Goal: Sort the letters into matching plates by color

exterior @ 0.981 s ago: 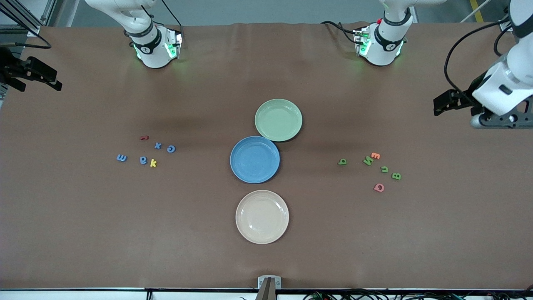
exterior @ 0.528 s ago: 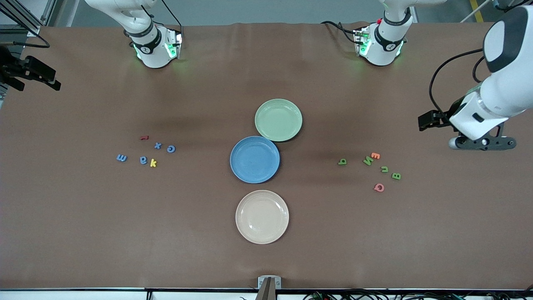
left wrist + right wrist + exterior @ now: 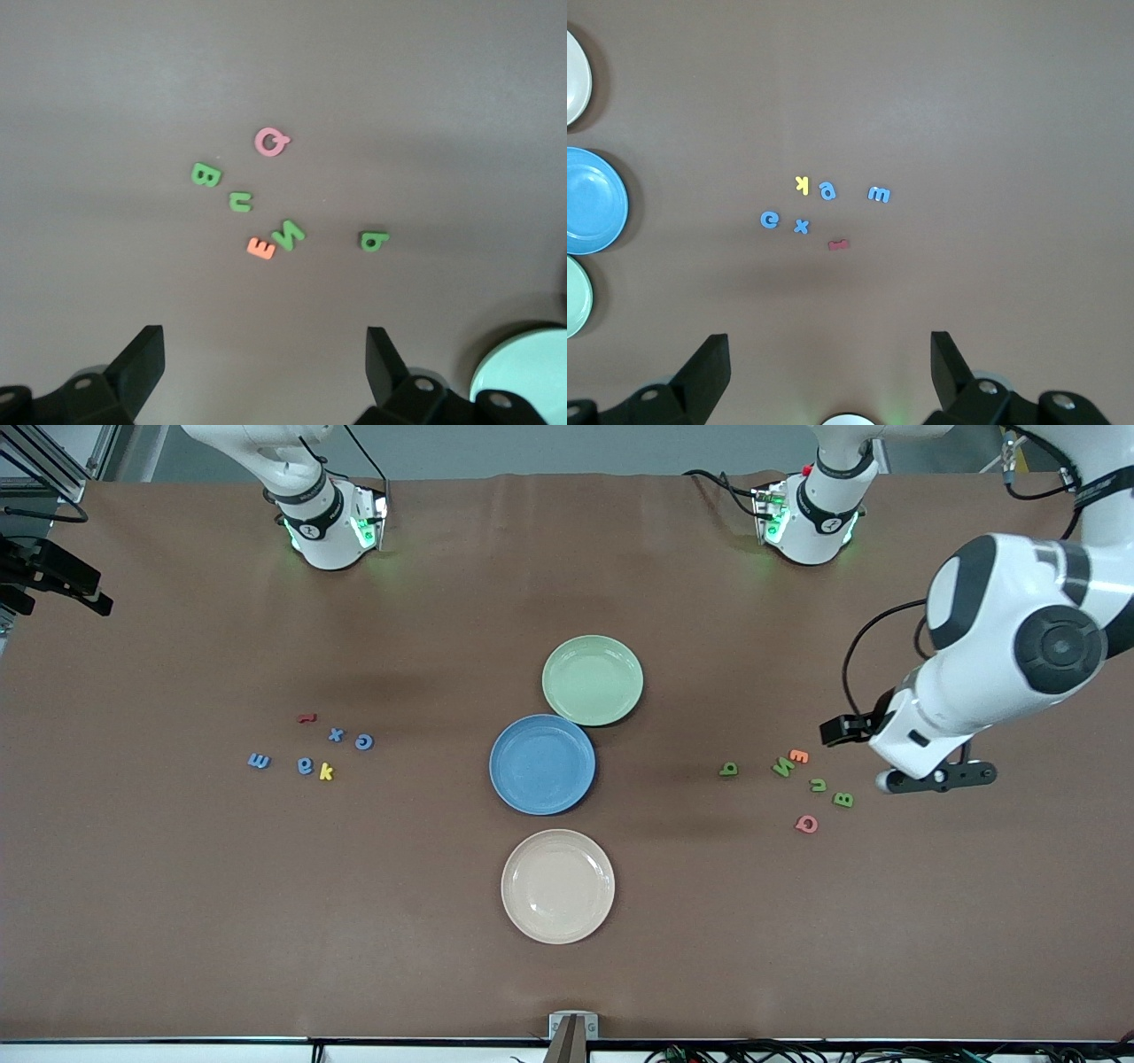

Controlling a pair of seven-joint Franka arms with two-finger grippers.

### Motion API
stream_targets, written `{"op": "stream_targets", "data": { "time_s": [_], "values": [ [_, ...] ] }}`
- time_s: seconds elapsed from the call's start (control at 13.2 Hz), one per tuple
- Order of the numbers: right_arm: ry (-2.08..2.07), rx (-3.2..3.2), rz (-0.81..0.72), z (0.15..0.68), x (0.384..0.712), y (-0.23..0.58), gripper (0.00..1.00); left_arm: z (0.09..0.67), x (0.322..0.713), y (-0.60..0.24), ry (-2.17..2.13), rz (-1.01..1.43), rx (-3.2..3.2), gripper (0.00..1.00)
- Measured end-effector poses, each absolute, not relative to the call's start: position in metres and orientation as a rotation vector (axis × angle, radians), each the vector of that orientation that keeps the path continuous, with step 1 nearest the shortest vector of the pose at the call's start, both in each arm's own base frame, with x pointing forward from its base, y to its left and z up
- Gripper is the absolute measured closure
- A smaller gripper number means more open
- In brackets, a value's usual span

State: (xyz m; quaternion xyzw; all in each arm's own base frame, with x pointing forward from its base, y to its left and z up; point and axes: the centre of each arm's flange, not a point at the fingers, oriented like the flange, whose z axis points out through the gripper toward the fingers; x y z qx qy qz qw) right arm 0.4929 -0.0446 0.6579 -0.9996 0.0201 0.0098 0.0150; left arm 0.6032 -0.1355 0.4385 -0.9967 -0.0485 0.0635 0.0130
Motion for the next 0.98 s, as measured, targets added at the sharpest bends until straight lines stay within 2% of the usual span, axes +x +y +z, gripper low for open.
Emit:
{"op": "stream_targets", "data": {
  "time_s": [0.53,0.98],
  "values": [
    [0.07,-3.111,0.071,0.639,0.506,-0.047,0.0,0.394,0.595,-0.171,-0.279,0.186,-3.092,0.01],
    [0.119,-3.107,0.189,0.558,0.557,-0.066,0.0,0.32,0.577,-0.21,-0.38,0.128,-3.102,0.04]
  ]
}}
